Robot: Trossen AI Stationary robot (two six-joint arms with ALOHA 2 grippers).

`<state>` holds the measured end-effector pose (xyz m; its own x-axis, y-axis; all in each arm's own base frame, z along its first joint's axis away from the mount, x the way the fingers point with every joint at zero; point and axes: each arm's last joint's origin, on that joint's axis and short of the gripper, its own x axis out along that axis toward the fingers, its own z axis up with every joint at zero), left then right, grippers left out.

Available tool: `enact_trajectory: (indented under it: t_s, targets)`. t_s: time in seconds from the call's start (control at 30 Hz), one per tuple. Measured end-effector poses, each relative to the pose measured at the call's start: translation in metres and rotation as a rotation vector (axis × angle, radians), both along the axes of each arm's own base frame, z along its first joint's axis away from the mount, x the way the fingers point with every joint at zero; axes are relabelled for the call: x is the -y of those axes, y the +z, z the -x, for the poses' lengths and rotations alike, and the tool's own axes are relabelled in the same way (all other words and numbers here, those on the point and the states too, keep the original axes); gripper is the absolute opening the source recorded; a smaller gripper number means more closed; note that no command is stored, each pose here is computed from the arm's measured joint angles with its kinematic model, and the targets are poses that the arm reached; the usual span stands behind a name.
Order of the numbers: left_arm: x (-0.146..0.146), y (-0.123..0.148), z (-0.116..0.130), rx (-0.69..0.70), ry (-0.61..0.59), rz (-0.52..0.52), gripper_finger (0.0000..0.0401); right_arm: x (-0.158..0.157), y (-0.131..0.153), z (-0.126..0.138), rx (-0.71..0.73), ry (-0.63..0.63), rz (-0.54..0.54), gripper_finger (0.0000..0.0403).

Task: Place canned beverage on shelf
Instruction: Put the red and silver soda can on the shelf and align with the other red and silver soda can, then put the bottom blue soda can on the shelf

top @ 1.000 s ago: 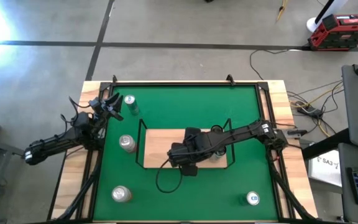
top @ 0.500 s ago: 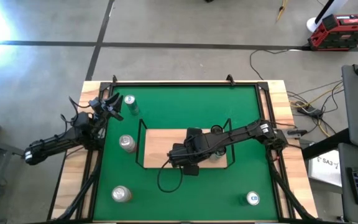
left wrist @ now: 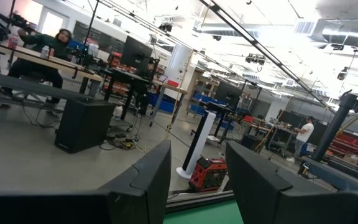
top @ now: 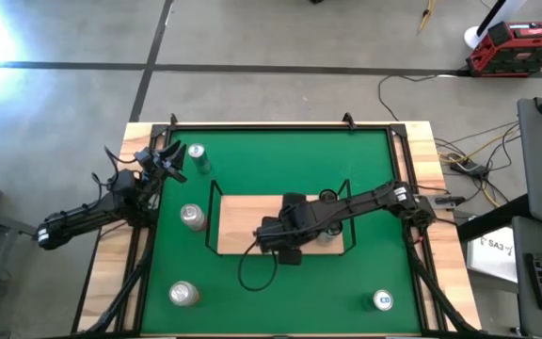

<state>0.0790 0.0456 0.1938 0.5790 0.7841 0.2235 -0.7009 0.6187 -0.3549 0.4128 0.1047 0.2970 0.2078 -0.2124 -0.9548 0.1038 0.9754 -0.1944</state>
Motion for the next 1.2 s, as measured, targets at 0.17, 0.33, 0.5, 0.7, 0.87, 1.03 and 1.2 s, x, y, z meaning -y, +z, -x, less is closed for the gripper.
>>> enact_trajectory:
  t_s: [0.17, 0.33, 0.5, 0.7, 0.87, 1.03, 1.2]
  targets:
    - [0.000, 0.000, 0.000, 0.000, 0.000, 0.000, 0.0137, -0.001, 0.008, -0.002, 0.061, 0.039, -0.009, 0.0247]
    - [0.000, 0.000, 0.000, 0.000, 0.000, 0.000, 0.0137, -0.007, 0.032, 0.009, 0.154, 0.045, -0.037, 0.0247]
    - [0.000, 0.000, 0.000, 0.000, 0.000, 0.000, 0.0137, -0.030, 0.054, 0.032, 0.222, 0.023, -0.030, 0.0247]
    - [0.000, 0.000, 0.000, 0.000, 0.000, 0.000, 0.0137, -0.082, 0.069, 0.077, 0.309, -0.049, 0.047, 0.0247]
    - [0.000, 0.000, 0.000, 0.000, 0.000, 0.000, 0.0137, -0.123, 0.073, 0.118, 0.413, -0.214, 0.042, 0.0247]
    - [0.000, 0.000, 0.000, 0.000, 0.000, 0.000, 0.0137, -0.152, 0.076, 0.148, 0.492, -0.235, -0.009, 0.0247]
    - [0.000, 0.000, 0.000, 0.000, 0.000, 0.000, 0.0137, -0.175, 0.070, 0.172, 0.504, -0.233, -0.053, 0.0247]
